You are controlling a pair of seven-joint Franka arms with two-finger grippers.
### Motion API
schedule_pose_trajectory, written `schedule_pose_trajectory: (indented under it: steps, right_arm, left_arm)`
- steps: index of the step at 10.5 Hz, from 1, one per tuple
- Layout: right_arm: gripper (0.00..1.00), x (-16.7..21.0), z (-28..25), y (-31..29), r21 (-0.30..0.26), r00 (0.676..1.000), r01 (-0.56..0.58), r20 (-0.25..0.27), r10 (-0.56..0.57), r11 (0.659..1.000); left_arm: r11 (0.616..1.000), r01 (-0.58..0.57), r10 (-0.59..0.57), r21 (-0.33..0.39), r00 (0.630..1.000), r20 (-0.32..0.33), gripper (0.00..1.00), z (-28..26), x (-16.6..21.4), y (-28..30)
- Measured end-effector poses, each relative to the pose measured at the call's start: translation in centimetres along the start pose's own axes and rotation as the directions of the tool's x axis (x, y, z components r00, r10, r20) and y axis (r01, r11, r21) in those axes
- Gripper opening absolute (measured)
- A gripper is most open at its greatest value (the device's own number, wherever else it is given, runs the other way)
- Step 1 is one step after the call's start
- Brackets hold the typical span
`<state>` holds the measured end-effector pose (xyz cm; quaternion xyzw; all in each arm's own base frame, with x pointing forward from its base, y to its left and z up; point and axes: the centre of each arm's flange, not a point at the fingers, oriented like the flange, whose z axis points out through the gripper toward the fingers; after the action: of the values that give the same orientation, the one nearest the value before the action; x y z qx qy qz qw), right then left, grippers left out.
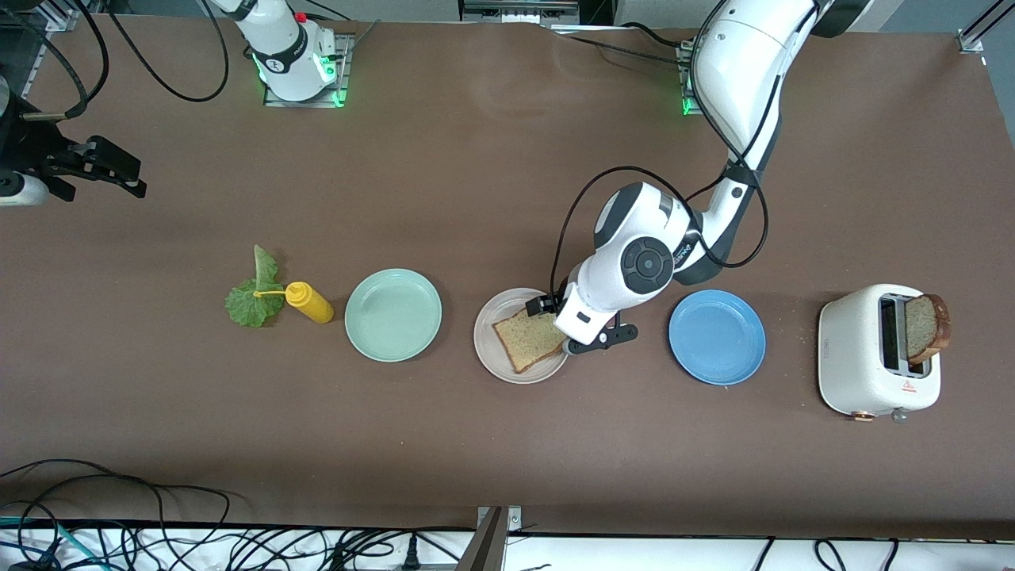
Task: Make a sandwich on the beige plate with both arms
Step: 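Release the bread with the left gripper while the right gripper reaches the lettuce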
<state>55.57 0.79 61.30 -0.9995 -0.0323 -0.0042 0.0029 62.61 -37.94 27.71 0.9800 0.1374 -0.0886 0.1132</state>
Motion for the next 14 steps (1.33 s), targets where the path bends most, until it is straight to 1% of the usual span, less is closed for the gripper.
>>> schedule_pose_trajectory:
  steps: [2, 3, 4, 5, 6, 8, 9, 10, 11, 12, 14]
  right_arm:
    - [1.00, 0.0, 0.0, 0.0, 0.000, 1.000, 0.001, 0.000, -0.001, 1.000]
    - [1.00, 0.0, 0.0, -0.1, 0.000, 1.000, 0.001, 0.000, -0.001, 1.000]
    - [1.00, 0.0, 0.0, -0.1, 0.000, 1.000, 0.001, 0.000, -0.001, 1.000]
    - [1.00, 0.0, 0.0, -0.1, 0.000, 1.000, 0.001, 0.000, -0.001, 1.000]
    - [1.00, 0.0, 0.0, -0.1, 0.000, 1.000, 0.001, 0.000, -0.001, 1.000]
    - [1.00, 0.0, 0.0, -0.1, 0.000, 1.000, 0.001, 0.000, -0.001, 1.000]
    - [1.00, 0.1, 0.3, -0.1, 0.000, 1.000, 0.001, 0.005, -0.001, 1.000]
    - [1.00, 0.4, 1.5, -0.1, 0.001, 1.000, 0.002, 0.030, -0.002, 1.000]
    - [1.00, 1.2, 4.0, -0.2, 0.001, 0.997, 0.003, 0.075, -0.003, 1.000]
    - [1.00, 2.3, 6.6, -0.1, -0.001, 0.994, 0.003, 0.109, -0.003, 1.000]
    - [1.00, 4.0, 10.6, 0.0, -0.006, 0.989, 0.003, 0.148, -0.002, 1.000]
  left_arm:
    - [1.000, 0.004, -0.005, 0.016, 1.000, 0.019, 1.00, -1.9, 1.1, -1.6]
    - [1.000, -0.007, 0.007, 0.014, 1.000, 0.021, 1.00, -4.0, 2.1, -2.9]
    - [1.000, -0.010, 0.010, 0.002, 1.000, 0.007, 1.00, -6.4, 2.9, -4.0]
    - [1.000, -0.018, 0.018, 0.005, 1.000, -0.025, 1.00, -8.7, 3.7, -5.1]
    - [0.999, -0.034, 0.037, 0.042, 0.997, -0.062, 1.00, -10.6, 4.3, -6.2]
    - [0.991, -0.049, 0.063, 0.121, 0.992, -0.110, 1.00, -13.4, 4.5, -7.7]
    - [0.990, -0.041, 0.058, 0.134, 0.990, -0.125, 1.00, -15.1, 4.9, -8.8]
    - [0.990, -0.045, 0.063, 0.134, 0.988, -0.138, 1.00, -17.0, 5.4, -10.1]
    - [0.989, -0.062, 0.081, 0.135, 0.987, -0.142, 1.00, -18.9, 5.9, -11.8]
    - [0.987, -0.085, 0.104, 0.139, 0.985, -0.141, 1.00, -20.5, 6.2, -13.2]
    - [0.975, -0.145, 0.170, 0.168, 0.974, -0.149, 1.00, -23.1, 6.7, -15.6]
